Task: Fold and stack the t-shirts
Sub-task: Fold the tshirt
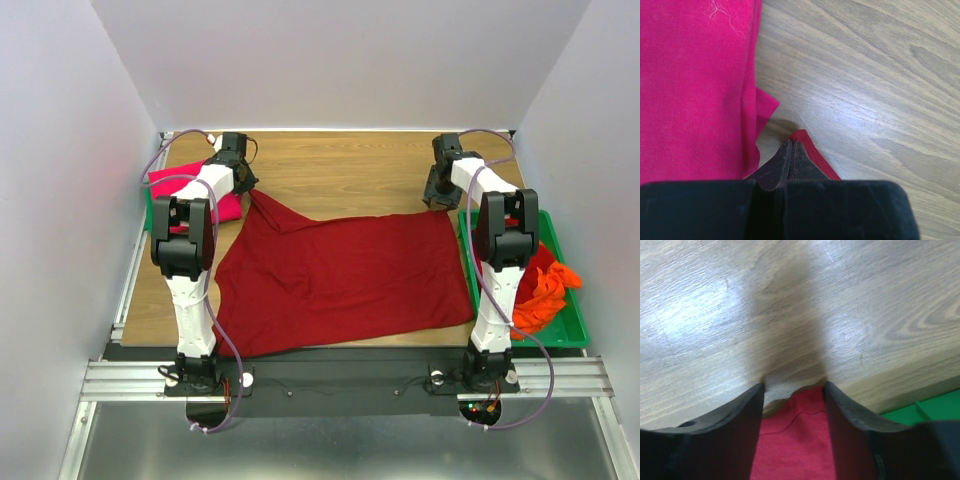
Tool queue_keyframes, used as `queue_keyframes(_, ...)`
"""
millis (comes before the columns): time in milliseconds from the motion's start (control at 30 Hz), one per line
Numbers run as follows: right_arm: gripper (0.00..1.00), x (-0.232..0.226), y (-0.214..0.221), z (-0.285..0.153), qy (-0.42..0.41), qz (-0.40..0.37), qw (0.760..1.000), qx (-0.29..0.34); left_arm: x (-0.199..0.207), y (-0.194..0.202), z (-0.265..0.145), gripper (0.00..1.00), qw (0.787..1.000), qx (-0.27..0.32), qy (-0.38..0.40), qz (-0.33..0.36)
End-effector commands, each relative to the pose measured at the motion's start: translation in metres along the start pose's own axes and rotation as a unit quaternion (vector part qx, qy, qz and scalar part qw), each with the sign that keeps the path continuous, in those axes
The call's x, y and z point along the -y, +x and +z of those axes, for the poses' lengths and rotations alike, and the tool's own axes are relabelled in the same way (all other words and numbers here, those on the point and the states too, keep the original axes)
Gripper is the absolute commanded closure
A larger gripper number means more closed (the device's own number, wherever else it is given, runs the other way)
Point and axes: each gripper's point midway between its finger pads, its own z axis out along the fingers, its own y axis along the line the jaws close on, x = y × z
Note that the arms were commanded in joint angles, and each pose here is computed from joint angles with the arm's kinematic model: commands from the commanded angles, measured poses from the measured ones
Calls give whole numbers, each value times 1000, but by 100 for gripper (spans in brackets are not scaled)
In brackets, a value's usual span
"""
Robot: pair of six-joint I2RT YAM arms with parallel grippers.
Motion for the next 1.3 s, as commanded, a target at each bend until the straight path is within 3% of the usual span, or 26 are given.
queue_keyframes(0, 48, 7, 5, -6, 9, -1, 1000, -1, 10, -33, -23, 100, 999, 37, 18, 1)
queue_keyframes(67, 52, 8, 6, -5, 8, -1, 1000, -3, 11, -33, -23, 100, 999, 37, 19, 1)
queue_keyframes(200, 79, 8, 8, -5, 9, -1, 1000, -6, 12, -33, -25, 100, 999, 35, 23, 1)
queue_keyframes(433, 100, 15, 0, -17, 16, -8, 1000, 11, 20, -34, -39, 100, 999, 26, 44, -5)
queue_keyframes(900, 100, 15, -11, -82, -45, -16, 997, 55, 5, -7, -99, 100, 998, 9, 66, -16)
queue_keyframes(1267, 100, 26, 11, -107, -64, -32, 996, 57, -10, 32, -168, 100, 992, 2, 107, -64)
